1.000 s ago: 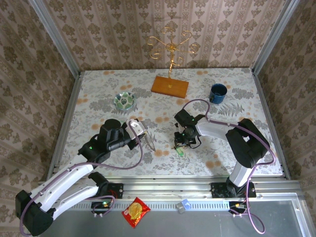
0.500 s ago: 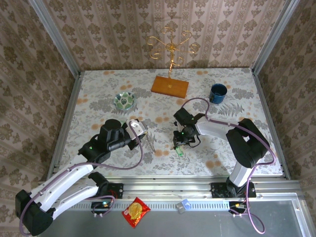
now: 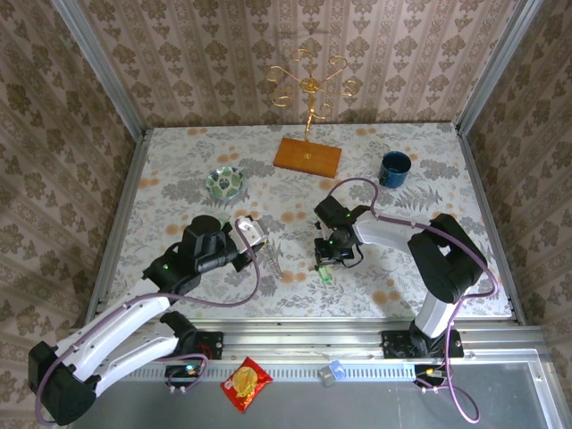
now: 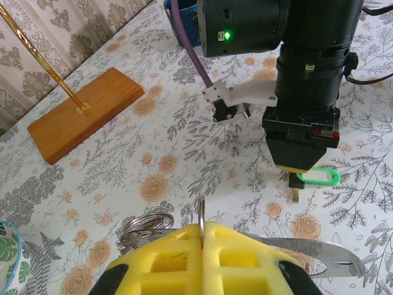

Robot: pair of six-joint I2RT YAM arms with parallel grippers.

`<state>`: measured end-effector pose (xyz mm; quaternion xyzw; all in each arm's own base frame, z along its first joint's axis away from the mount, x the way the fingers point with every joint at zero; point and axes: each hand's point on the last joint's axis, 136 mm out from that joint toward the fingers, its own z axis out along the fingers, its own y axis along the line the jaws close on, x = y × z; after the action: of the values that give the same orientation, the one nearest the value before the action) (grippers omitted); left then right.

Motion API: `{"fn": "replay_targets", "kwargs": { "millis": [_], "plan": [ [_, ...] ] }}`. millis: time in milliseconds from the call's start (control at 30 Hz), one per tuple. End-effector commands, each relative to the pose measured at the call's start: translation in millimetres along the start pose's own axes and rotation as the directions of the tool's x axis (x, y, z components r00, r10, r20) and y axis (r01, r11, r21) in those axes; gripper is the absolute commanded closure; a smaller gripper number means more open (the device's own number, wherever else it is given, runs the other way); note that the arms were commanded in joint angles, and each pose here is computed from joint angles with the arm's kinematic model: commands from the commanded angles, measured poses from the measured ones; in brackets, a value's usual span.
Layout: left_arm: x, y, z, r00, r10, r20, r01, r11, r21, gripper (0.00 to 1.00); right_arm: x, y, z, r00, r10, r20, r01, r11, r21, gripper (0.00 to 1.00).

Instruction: Put the keys on the keyring

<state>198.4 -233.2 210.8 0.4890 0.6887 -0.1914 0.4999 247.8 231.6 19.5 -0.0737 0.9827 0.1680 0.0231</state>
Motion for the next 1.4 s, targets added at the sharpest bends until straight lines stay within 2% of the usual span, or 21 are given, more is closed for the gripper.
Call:
{"fn": "replay_targets", "kwargs": {
  "millis": [0, 100, 300, 533, 633, 767, 933, 1133, 1367],
  "plan": [
    [-25.4, 3.0, -5.4, 0.997, 0.042, 0.065, -0.041, 0.999, -0.005, 1.0, 1.4, -1.1, 0.9, 1.0, -0.004, -0.025, 0.005, 1.0, 0.014, 0.93],
    [-25.3, 2.6, -5.5, 0.997, 0.042, 0.063, -0.042, 0.999, -0.005, 1.0, 1.9, -0.8, -0.1, 1.0, -0.004, -0.026, 0.004, 1.0, 0.013, 1.0],
    [-26.6, 1.1, -5.5, 0.997, 0.04, 0.068, -0.04, 0.999, 0.003, 1.0, -2.5, 5.0, -15.5, 0.999, -0.041, 0.024, 0.041, 0.999, -0.006, 1.0],
    [-28.9, -2.9, -4.3, 0.997, 0.039, 0.07, -0.041, 0.999, 0.024, 1.0, -9.6, 21.7, -53.0, 0.96, -0.184, 0.21, 0.2, 0.978, -0.061, 1.0],
    [-30.8, -5.0, -3.5, 0.997, 0.036, 0.073, -0.039, 0.999, 0.034, 1.0, -10.3, 24.7, -72.3, 0.923, -0.245, 0.297, 0.272, 0.961, -0.052, 1.0],
    [-33.4, -9.6, -0.8, 0.996, 0.036, 0.075, -0.04, 0.998, 0.053, 1.0, -11.1, 34.3, -112.7, 0.836, -0.332, 0.437, 0.382, 0.924, -0.029, 1.0],
    [-39.2, -28.8, 5.0, 0.993, 0.064, 0.1, -0.078, 0.986, 0.146, 1.0, -5.1, 46.5, -144.8, 0.722, -0.412, 0.556, 0.501, 0.865, -0.009, 1.0],
    [-38.7, -47.1, 17.0, 0.986, 0.13, 0.1, -0.148, 0.968, 0.205, 1.0, 7.6, 59.5, -167.6, 0.635, -0.449, 0.629, 0.591, 0.806, -0.022, 1.0],
    [-41.4, -59.6, 25.4, 0.975, 0.181, 0.126, -0.206, 0.949, 0.237, 1.0, 22.2, 69.3, -178.7, 0.568, -0.482, 0.668, 0.671, 0.741, -0.035, 1.0]
  ]
}}
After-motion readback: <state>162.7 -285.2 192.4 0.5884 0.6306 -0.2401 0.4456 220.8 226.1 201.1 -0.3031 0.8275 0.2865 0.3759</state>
